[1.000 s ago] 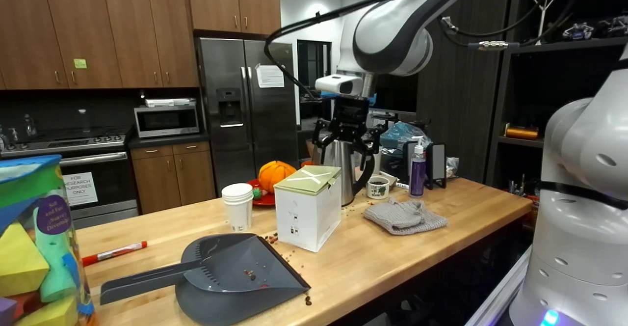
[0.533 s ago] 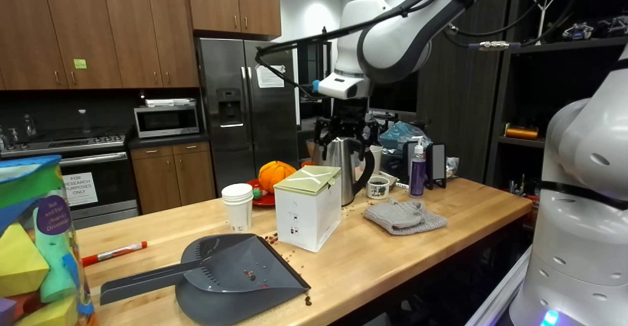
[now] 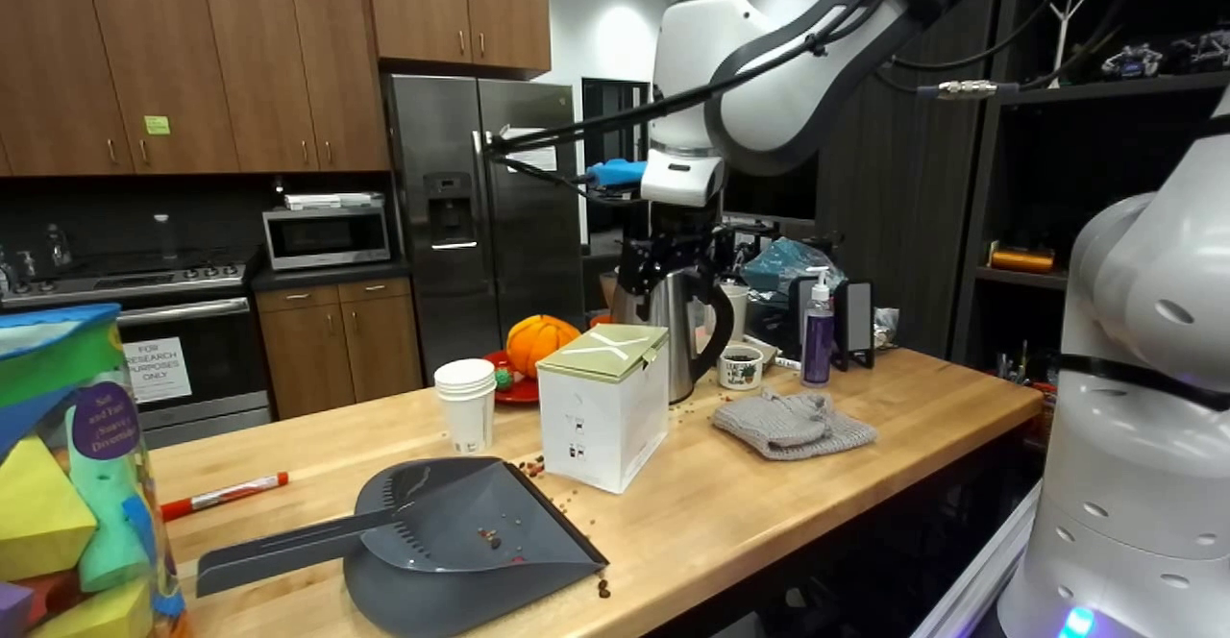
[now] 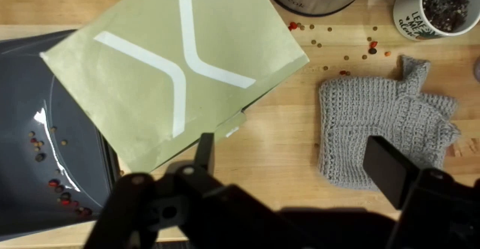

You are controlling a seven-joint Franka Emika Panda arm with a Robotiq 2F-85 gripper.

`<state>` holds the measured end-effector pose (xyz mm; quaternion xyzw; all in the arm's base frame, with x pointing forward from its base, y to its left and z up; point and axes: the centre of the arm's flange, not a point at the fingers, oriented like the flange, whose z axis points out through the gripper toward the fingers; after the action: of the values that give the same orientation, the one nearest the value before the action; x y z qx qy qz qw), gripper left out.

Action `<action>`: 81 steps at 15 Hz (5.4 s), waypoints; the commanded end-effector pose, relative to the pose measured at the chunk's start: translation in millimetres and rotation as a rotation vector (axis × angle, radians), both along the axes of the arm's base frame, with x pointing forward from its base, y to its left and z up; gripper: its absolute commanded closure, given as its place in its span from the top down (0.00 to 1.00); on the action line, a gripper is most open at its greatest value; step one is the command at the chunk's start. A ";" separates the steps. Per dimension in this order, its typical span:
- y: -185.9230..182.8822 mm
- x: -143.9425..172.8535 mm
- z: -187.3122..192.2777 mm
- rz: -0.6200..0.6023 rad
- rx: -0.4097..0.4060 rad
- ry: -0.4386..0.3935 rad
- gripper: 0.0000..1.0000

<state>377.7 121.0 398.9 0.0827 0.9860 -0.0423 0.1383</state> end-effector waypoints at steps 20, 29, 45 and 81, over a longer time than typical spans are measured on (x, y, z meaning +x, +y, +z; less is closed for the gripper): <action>44.7 9.1 -24.5 0.663 -0.097 -0.101 1.00; 16.6 34.6 -13.1 0.605 -0.083 -0.151 1.00; -5.4 50.6 -41.0 0.555 0.015 -0.039 1.00; -75.9 -28.9 72.6 -0.161 -0.267 0.061 1.00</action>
<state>367.4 57.4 467.6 0.0769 0.9726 -0.1669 0.1421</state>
